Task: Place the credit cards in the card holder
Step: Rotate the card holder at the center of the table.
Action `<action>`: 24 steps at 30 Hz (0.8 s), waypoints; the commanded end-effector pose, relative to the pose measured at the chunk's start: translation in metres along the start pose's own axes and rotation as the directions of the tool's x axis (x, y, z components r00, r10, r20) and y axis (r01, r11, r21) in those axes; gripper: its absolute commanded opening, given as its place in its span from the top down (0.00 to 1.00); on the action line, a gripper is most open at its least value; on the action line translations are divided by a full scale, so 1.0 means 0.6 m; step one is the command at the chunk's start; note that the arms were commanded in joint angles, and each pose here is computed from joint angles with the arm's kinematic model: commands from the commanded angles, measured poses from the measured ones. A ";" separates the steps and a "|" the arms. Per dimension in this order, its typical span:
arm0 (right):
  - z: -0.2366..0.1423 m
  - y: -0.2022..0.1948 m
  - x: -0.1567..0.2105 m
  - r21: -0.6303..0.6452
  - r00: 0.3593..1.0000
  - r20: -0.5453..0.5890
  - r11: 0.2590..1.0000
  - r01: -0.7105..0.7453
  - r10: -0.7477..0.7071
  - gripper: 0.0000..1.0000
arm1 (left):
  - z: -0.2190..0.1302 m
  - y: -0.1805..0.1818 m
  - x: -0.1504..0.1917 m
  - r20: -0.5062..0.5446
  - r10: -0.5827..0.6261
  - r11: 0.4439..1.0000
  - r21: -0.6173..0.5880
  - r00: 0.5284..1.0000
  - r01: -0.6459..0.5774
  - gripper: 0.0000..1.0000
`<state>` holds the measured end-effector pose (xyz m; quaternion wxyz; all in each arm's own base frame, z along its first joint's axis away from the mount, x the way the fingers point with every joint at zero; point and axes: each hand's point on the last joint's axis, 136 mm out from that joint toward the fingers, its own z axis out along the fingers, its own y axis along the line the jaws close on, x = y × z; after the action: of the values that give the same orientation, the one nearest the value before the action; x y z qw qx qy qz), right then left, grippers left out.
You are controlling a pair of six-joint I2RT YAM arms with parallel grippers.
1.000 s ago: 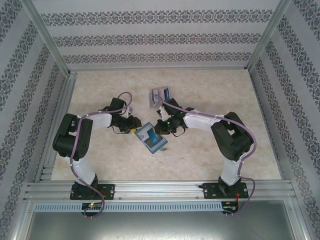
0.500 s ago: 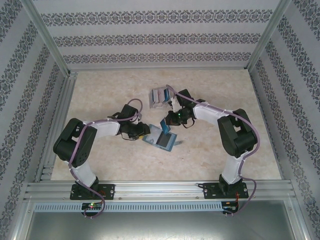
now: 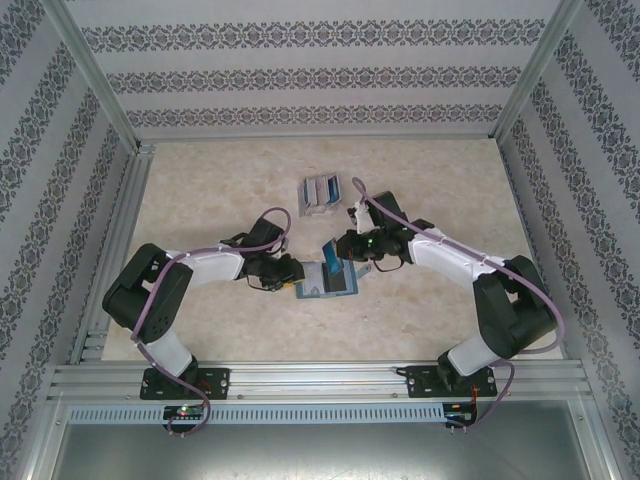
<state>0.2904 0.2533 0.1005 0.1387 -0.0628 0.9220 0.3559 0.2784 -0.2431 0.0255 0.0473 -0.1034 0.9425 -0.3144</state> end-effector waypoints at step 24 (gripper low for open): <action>0.050 -0.062 0.080 0.065 0.982 -0.016 0.980 -0.189 0.191 0.92 | 0.012 0.039 0.017 -0.039 0.021 0.996 -0.084 0.999 -0.024 0.96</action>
<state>0.2657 0.2482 0.0488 0.1028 0.0145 0.9313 0.3491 0.2802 -0.2406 0.0195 0.0522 -0.0836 0.9489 -0.2999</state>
